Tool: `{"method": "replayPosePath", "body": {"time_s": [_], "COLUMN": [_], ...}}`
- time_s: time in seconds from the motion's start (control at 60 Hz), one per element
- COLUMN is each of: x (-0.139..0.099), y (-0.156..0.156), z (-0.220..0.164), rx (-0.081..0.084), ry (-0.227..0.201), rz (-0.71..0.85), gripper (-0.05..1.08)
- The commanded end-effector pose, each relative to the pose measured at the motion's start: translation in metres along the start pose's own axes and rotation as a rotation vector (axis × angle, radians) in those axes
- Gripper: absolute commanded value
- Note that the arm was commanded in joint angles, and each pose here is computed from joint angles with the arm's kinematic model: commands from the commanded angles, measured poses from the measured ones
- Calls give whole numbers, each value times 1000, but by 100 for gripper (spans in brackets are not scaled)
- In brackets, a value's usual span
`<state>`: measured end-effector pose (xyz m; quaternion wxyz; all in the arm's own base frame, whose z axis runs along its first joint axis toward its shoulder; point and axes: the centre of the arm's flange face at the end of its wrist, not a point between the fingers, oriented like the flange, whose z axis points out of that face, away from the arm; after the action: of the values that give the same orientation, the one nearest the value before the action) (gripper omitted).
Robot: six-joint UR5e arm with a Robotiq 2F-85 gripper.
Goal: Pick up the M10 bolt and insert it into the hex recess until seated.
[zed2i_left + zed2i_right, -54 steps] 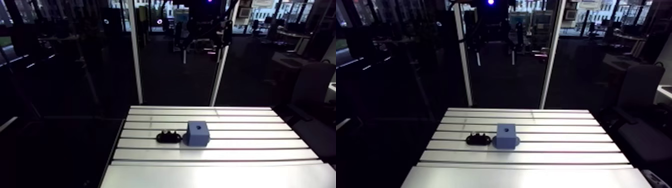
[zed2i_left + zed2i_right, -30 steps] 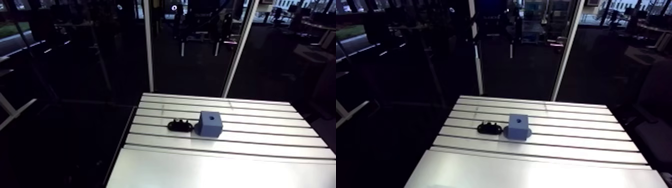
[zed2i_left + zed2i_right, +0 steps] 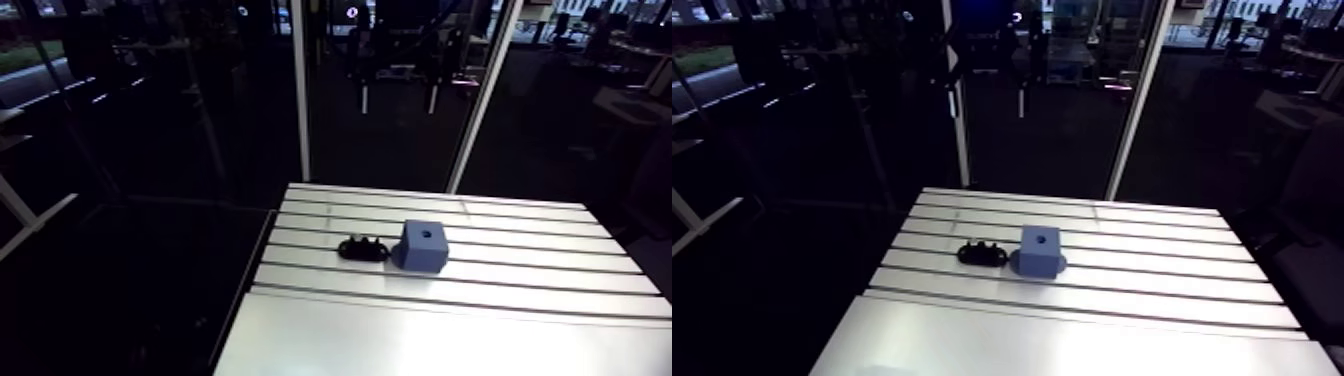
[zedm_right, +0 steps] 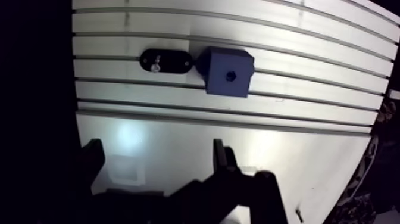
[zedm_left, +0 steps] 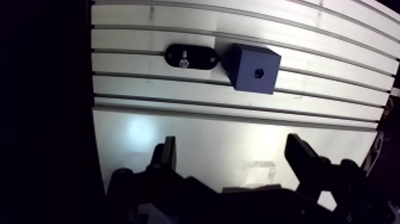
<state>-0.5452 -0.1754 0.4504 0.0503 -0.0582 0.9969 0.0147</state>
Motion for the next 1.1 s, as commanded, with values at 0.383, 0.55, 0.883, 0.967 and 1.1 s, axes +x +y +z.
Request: {"method": "replayPosePath", "body": {"time_s": [0.383, 0.55, 0.883, 0.967, 1.1], "x": [-7, -10, -18, -20, -23], "y": [-9, -9, -11, -11, -12], "z": [26, 36, 66, 77, 93], "rx": [1, 1, 0, 0, -1], "ry": [36, 52, 137, 124, 125], "rz": [-4, -1, -10, -11, -30], "gripper": [1, 1, 1, 1, 1]}}
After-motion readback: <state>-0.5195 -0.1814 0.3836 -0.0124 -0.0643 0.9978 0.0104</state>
